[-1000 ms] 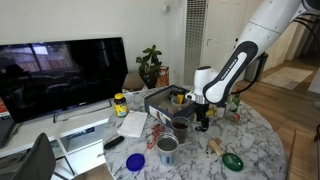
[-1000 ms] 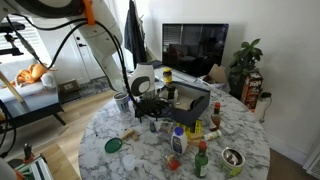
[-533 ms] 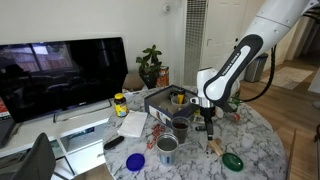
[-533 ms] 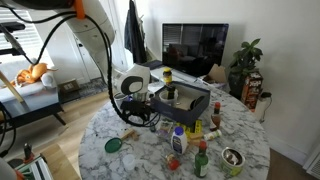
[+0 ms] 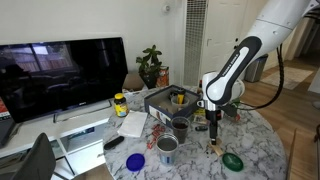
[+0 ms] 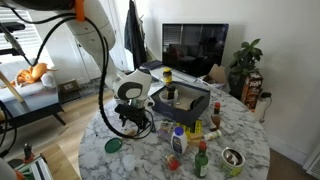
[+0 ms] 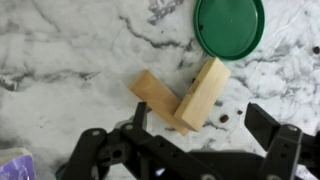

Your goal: Put the toy car on the table, remove the top plank toy, put it on the table to the right and then put the toy car to the plank toy to the left

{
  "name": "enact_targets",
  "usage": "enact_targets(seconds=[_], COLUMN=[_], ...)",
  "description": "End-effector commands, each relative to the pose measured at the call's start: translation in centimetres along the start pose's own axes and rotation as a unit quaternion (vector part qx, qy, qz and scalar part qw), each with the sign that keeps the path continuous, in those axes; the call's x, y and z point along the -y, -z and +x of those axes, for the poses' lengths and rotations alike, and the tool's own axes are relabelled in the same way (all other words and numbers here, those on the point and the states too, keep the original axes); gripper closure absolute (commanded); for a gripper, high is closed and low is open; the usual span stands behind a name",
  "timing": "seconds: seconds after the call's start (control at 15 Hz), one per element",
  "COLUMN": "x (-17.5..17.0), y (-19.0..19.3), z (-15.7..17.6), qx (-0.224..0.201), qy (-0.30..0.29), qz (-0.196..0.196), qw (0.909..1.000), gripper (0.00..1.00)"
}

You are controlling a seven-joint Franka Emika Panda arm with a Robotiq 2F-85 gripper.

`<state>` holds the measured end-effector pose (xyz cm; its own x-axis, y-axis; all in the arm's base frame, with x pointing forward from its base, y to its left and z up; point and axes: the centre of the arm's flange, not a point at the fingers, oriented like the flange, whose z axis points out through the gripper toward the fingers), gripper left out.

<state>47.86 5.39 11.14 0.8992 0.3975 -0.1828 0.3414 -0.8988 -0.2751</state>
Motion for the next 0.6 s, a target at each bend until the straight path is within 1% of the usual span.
enact_targets(seconds=[0.0, 0.27, 0.53], x=[-0.24, -0.13, 0.37], y=[-0.71, -0.95, -1.29], z=[-0.86, -0.96, -0.88], qx=[0.01, 0.017, 0.033], qy=[-0.043, -0.079, -0.12], qz=[0.03, 0.045, 0.048], qw=[0.9986, 0.9957, 0.991], gripper=[0.0, 0.03, 0.04])
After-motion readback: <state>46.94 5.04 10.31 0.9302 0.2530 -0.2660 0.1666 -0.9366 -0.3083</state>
